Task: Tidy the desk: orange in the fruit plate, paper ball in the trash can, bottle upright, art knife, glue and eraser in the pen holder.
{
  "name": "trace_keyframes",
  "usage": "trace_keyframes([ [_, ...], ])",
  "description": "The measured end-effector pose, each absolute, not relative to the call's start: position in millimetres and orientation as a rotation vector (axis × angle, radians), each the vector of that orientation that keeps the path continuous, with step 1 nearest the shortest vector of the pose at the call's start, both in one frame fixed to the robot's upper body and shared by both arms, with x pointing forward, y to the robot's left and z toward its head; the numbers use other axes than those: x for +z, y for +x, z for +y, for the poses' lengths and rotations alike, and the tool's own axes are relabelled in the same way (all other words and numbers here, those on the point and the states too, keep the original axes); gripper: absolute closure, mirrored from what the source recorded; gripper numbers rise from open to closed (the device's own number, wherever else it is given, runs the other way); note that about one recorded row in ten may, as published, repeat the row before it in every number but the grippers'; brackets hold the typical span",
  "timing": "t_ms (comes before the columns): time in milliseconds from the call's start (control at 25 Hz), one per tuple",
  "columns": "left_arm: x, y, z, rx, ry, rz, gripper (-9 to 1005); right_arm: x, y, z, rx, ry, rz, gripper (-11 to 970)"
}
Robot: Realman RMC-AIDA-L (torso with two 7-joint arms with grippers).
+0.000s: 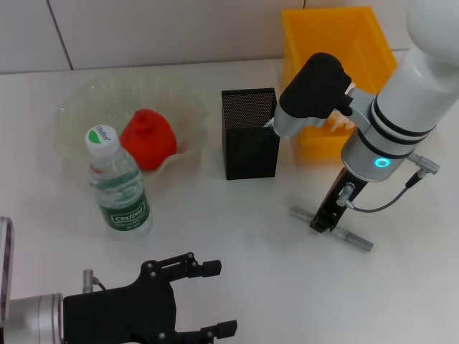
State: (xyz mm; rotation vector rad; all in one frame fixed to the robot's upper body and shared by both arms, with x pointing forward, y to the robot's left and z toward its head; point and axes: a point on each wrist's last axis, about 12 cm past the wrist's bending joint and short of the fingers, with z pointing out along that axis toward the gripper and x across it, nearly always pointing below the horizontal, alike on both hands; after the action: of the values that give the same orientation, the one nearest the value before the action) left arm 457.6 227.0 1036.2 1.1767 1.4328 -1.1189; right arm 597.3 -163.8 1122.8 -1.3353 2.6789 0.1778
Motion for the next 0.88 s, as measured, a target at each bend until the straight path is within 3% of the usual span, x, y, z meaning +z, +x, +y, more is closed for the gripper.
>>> trace_keyframes([
  [400, 1036.1, 457.4, 227.1, -1.119, 1.176, 1.434, 210, 1129.9, 595.8, -164.8, 0.198, -1.335, 2.653, 817],
  [680, 1035.7, 456.6, 227.6, -1.118, 1.174, 1.435, 210, 1160.4, 590.7, -171.7, 0.312, -1.258, 2.561, 818],
  [880, 1036.0, 457.2, 227.2, -1.118, 1.176, 1.433, 210, 1197.5, 578.2, -176.9, 0.483, -1.219, 2.408, 820],
])
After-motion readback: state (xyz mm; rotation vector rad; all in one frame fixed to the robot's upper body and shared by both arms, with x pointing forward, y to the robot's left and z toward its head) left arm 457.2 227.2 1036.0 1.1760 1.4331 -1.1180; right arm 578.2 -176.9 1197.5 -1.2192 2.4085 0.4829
